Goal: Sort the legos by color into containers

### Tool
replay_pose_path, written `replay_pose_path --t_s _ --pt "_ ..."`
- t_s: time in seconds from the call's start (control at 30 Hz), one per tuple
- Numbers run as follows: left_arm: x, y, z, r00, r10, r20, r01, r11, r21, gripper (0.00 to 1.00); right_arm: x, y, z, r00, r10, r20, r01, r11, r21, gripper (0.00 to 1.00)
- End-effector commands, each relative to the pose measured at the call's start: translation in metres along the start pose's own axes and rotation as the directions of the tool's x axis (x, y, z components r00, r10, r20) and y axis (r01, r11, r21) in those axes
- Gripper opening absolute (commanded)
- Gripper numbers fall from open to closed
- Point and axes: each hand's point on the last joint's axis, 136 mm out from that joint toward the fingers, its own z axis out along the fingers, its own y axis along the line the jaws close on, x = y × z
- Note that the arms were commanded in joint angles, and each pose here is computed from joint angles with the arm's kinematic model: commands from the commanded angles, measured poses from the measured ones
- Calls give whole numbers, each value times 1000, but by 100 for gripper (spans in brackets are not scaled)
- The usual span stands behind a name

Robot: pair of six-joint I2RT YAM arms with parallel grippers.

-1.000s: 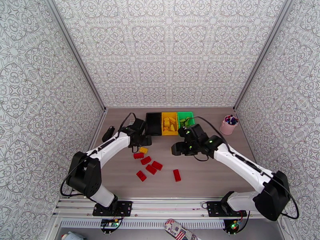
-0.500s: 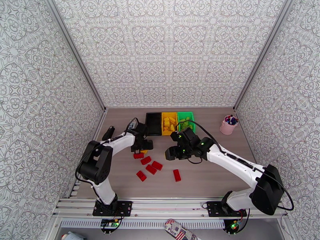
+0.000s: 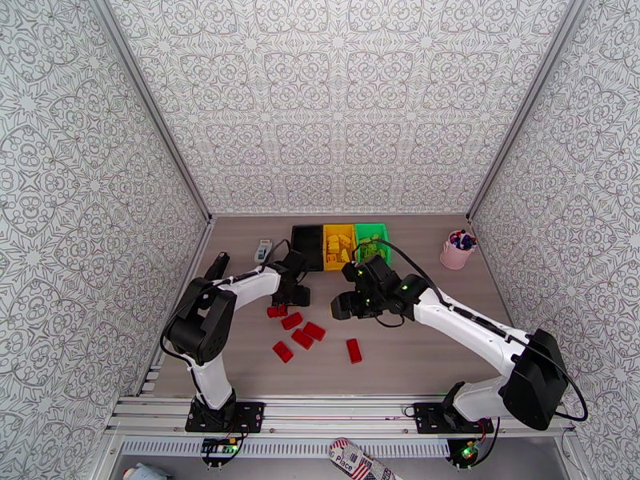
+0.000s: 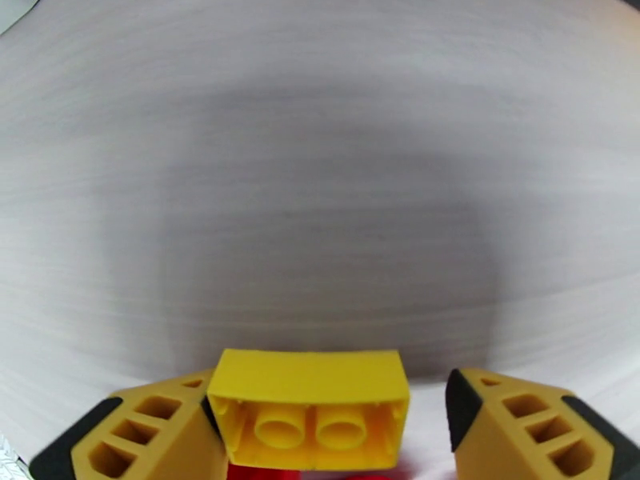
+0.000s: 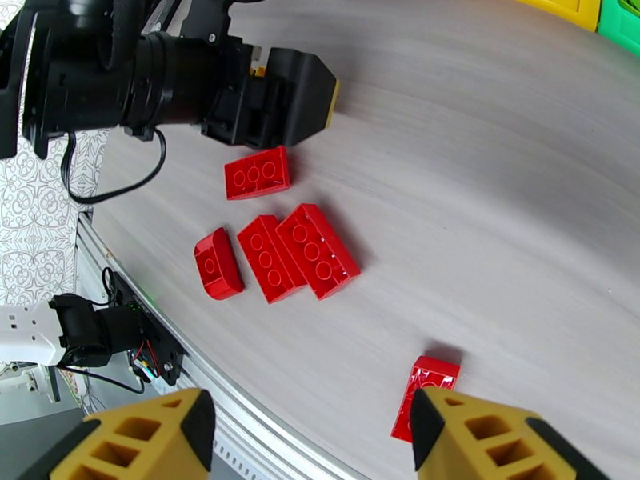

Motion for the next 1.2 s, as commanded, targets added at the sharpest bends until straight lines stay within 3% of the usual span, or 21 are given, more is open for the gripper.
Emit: replay_pose_path --t_s 0.0,0.33,0.57,0.7,0.97,1.17 --pt "-2 3 3 1000 13 -8 -13 999 -47 68 -10 6 -9 999 -16 39 15 1000 12 68" --pt "-13 -14 -5 1000 11 8 -11 1000 -18 45 -12 -10 -18 998 -8 68 4 998 62 66" --pt "-45 -71 -48 995 -30 95 8 974 225 42 -31 -34 -35 993 44 114 -52 996 67 66" --pt "-81 -105 -81 982 -76 176 4 925 379 43 -45 -42 -42 986 87 140 -92 995 31 66" --pt "-167 -135 -108 949 -163 270 15 879 476 49 -58 -49 -53 979 125 164 -128 992 6 66" --pt "-204 -146 -95 949 -179 260 37 881 472 77 -56 -54 -65 975 132 179 -138 990 19 66"
